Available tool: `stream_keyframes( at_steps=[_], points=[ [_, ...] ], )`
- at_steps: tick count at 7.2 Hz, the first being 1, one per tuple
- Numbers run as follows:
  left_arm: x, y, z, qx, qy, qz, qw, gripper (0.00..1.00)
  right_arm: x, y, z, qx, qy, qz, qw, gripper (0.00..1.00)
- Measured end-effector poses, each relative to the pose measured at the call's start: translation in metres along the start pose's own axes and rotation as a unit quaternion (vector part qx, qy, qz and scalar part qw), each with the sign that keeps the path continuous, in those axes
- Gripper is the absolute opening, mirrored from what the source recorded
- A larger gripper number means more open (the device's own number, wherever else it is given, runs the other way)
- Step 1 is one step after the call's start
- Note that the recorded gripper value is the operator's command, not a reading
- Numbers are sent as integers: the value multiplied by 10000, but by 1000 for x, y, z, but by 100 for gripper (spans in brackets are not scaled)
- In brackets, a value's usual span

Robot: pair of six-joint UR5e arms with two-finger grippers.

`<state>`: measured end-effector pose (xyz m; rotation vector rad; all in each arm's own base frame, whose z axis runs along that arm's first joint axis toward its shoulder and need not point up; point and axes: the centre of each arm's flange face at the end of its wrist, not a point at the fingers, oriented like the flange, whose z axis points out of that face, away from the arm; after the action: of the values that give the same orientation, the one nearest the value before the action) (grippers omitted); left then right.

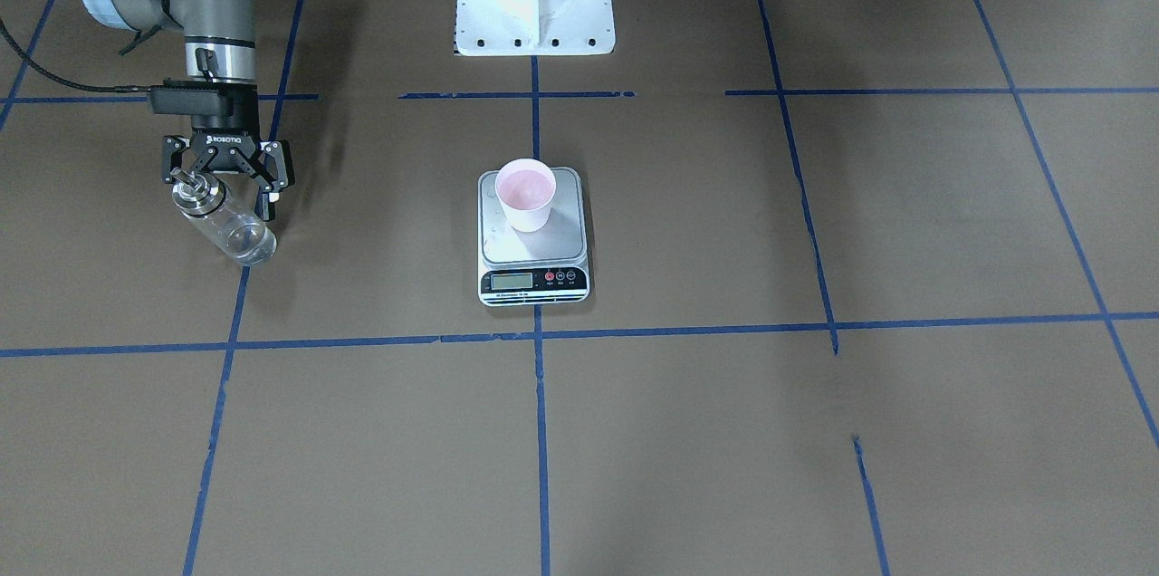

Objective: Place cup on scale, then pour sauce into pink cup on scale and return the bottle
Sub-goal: 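Open the right gripper and pull it back from the dispenser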

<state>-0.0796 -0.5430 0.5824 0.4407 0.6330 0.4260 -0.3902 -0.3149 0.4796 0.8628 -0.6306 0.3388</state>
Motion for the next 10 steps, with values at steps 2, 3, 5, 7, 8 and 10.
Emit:
stream_keyframes(
  at_steps=[2, 3, 5, 7, 8, 10],
  points=[
    [0, 1, 0, -1, -2, -7, 10000, 100, 17, 15, -27, -221, -90, -211, 9995, 100],
    [0, 1, 0, -1, -1, -8, 10000, 100, 27, 22, -43, -349, -136, -335, 9987, 100],
    [1, 1, -2, 15, -7, 6, 10000, 100, 57, 18, -74, -640, -143, -521, 9965, 100],
    [3, 0, -4, 35, -15, 25, 10000, 100, 86, -2, -102, -885, -59, -645, 9940, 100],
    [3, 0, -4, 37, -16, 27, 10000, 100, 89, -12, -112, -980, 79, -765, 9922, 100],
    [3, -1, -5, 45, -18, 33, 10000, 100, 82, -48, -134, -1248, 564, -994, 9856, 100]
  ],
)
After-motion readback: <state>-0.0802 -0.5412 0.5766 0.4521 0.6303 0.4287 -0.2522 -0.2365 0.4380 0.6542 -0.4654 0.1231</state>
